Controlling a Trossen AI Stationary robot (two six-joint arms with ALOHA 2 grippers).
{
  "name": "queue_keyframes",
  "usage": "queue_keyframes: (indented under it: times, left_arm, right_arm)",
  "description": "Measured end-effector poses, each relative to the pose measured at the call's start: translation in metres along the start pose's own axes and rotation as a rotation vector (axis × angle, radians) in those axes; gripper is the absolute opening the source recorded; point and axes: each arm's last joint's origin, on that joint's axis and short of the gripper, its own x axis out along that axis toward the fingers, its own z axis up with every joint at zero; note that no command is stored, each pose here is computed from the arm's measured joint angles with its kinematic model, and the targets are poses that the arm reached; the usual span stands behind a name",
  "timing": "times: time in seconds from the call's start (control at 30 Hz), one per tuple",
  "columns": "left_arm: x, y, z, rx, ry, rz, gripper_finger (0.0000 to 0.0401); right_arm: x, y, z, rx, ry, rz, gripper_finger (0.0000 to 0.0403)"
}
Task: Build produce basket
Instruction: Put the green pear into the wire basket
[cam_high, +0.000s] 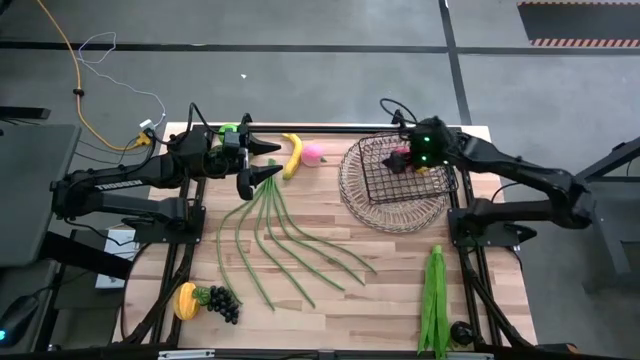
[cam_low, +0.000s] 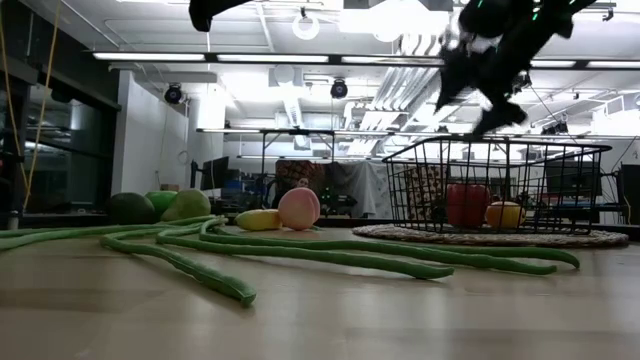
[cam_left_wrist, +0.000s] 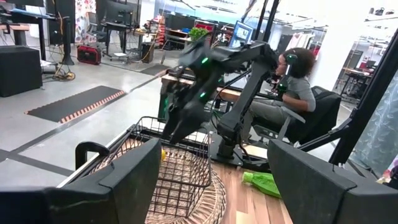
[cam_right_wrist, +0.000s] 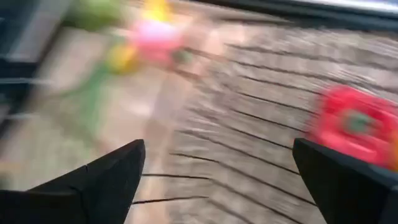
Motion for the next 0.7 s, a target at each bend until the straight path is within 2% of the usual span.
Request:
queue_keyframes:
  times: [0.27,0.37,0.43,0.7]
  left_arm:
    - [0.000,0.000,0.000,-0.013,-0.001,0.005,0.0282]
    - [0.000,0.000,0.000,-0.050,0.001,-0.003,0.0282]
    - [0.000,0.000,0.000,-0.053,0.001,-0.003,0.0282]
    - [-0.001,-0.002,0.002,-0.050,-0.009,-0.041,0.0282]
  right_arm:
    - [-0.034,0.054,0.008,-0.110,-0.305,0.449,0.0398]
    - [-0.044,0.070,0.011,-0.159,-0.423,0.575,0.0398]
    - [-0.047,0.077,0.011,-0.210,-0.482,0.603,0.0398]
    - [-0.050,0.088,0.001,-0.456,-0.526,0.615,0.0398]
